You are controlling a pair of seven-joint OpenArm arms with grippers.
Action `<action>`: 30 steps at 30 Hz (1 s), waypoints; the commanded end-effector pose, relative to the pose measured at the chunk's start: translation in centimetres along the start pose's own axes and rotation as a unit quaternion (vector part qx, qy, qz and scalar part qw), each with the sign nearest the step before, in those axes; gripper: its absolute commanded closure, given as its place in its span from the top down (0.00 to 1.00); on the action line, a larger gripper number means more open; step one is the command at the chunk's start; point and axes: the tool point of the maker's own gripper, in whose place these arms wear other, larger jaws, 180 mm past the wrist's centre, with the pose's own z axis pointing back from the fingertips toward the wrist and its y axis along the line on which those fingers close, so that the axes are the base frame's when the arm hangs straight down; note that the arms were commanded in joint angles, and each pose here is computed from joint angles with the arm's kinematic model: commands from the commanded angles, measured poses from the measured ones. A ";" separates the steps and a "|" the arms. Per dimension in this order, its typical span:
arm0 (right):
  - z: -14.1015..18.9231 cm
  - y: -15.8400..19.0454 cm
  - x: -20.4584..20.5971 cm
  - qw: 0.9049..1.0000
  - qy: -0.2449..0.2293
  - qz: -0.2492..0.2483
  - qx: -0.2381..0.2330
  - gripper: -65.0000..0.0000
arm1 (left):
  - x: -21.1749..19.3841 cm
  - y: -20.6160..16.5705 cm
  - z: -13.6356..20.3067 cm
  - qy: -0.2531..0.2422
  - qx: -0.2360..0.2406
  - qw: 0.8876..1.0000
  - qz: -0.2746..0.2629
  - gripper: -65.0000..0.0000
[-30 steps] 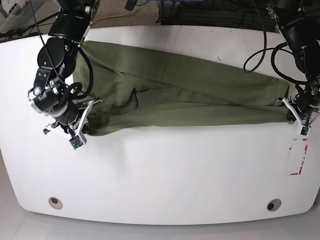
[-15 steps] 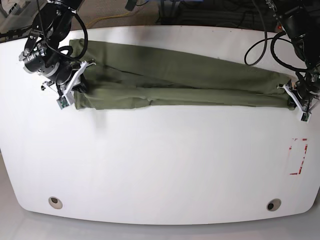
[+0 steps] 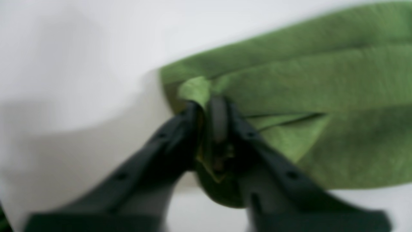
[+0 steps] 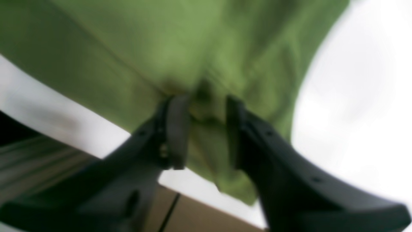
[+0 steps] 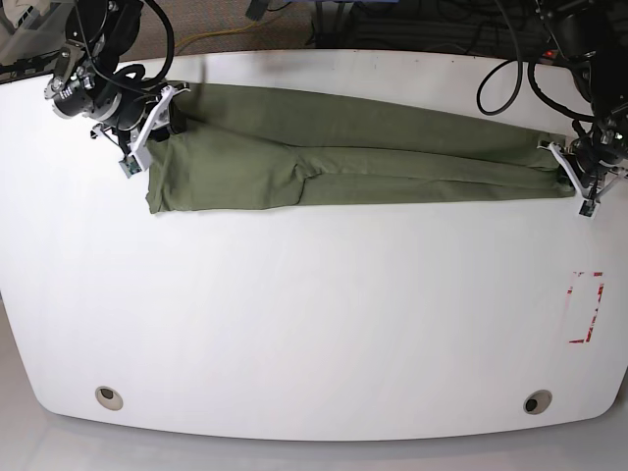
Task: Fold the T-shirt properly
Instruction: 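Lay the folded strip down and open both grippers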
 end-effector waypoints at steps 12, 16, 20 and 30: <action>2.5 1.0 6.8 0.993 -0.105 0.051 0.015 0.54 | 3.9 1.4 2.5 -0.080 -0.001 0.997 0.018 0.73; 1.0 1.4 7.7 0.992 -0.119 0.020 0.038 0.54 | 4.2 2.6 4.0 -0.089 -0.013 0.995 0.049 0.73; -1.1 0.6 6.3 0.994 -0.093 -0.017 0.052 0.54 | 5.3 3.0 5.3 -0.123 -0.043 0.988 0.084 0.74; -4.2 -0.2 3.9 0.997 -0.049 -0.037 0.046 0.54 | 4.4 2.4 5.5 -0.111 -0.076 0.984 0.115 0.87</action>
